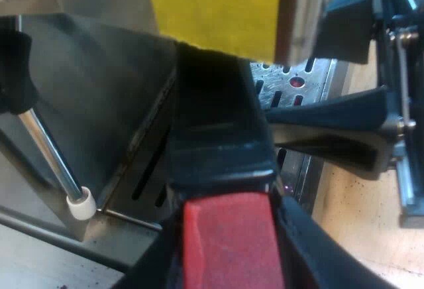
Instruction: Put the handle in the coffee machine
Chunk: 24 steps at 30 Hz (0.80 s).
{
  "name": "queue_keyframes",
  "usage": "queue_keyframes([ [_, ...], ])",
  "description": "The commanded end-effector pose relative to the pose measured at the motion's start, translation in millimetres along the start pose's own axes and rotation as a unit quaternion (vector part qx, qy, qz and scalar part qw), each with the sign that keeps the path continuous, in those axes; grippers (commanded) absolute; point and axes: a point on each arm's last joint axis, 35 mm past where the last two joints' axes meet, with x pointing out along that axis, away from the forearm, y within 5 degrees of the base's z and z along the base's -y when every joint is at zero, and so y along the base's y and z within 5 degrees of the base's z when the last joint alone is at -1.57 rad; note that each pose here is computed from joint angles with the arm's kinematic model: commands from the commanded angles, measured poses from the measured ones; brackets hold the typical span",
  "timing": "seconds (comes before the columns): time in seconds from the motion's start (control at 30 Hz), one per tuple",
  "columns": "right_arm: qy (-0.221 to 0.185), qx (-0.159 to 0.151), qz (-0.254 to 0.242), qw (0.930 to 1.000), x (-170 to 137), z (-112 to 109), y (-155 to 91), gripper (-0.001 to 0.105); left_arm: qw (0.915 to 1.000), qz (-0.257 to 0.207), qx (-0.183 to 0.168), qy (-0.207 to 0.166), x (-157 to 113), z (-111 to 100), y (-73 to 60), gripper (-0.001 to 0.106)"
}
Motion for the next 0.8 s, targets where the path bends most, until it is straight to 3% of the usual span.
queue_keyframes([
  [0.03, -0.021, 0.019, -0.020, 0.9994, 9.0, 1.7, -6.1, 0.052, 0.9958, -0.047, 0.039, -0.068, -4.5, 10.8, -13.9, 0.000],
  [0.13, -0.023, 0.025, -0.027, 0.9991, 13.5, -0.2, -8.0, 0.043, 0.9958, -0.047, 0.039, -0.068, -4.5, 10.8, -13.9, 0.000],
  [0.43, -0.036, 0.045, -0.047, 0.9972, 33.0, 9.8, -5.7, 0.043, 0.9958, -0.047, 0.039, -0.068, -4.5, 10.8, -13.9, 0.000],
  [0.7, -0.059, 0.076, -0.106, 0.9897, 45.5, 24.3, -3.6, 0.043, 0.9958, -0.047, 0.039, -0.068, -4.5, 10.8, -13.9, 0.000],
  [0.8, -0.065, 0.070, -0.109, 0.9894, 46.2, 28.6, -4.2, 0.042, 0.9958, -0.047, 0.039, -0.068, -4.5, 10.8, -13.9, 0.000],
])
